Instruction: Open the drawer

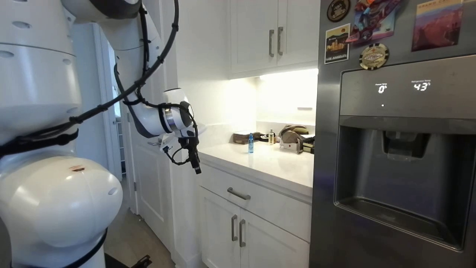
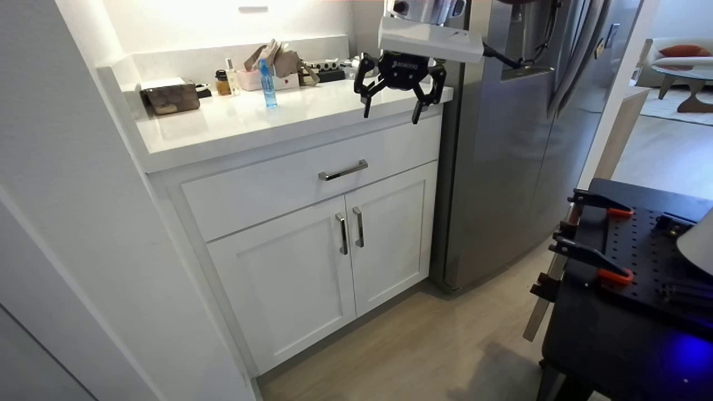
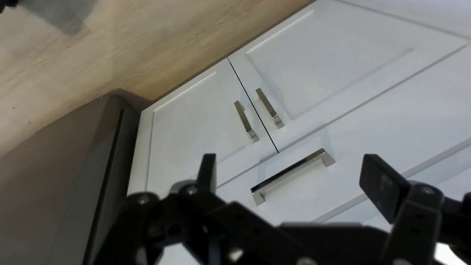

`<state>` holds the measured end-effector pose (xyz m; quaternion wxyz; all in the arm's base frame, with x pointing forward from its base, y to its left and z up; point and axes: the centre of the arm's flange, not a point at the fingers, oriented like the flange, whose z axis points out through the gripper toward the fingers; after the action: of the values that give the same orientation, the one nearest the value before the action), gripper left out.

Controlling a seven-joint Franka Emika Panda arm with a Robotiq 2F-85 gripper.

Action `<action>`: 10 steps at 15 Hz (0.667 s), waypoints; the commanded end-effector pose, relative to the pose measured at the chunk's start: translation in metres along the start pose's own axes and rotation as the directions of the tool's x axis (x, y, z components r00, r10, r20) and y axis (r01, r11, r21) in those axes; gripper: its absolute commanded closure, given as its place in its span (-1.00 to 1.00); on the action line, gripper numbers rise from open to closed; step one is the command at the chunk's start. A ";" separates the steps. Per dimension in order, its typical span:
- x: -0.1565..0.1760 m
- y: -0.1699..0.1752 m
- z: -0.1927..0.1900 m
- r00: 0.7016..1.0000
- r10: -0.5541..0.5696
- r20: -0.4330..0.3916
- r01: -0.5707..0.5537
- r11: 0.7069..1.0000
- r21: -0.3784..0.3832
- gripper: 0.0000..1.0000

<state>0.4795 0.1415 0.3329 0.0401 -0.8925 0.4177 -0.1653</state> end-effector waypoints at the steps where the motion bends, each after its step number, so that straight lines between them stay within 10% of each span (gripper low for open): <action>1: 0.012 -0.010 0.012 0.981 0.164 -0.099 -0.159 0.986 0.057 -1.00; 10: 0.014 0.000 0.015 0.973 0.212 -0.091 -0.204 0.975 0.088 -1.00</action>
<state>0.4907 0.1294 0.3351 0.0562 -0.8573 0.4664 -0.2106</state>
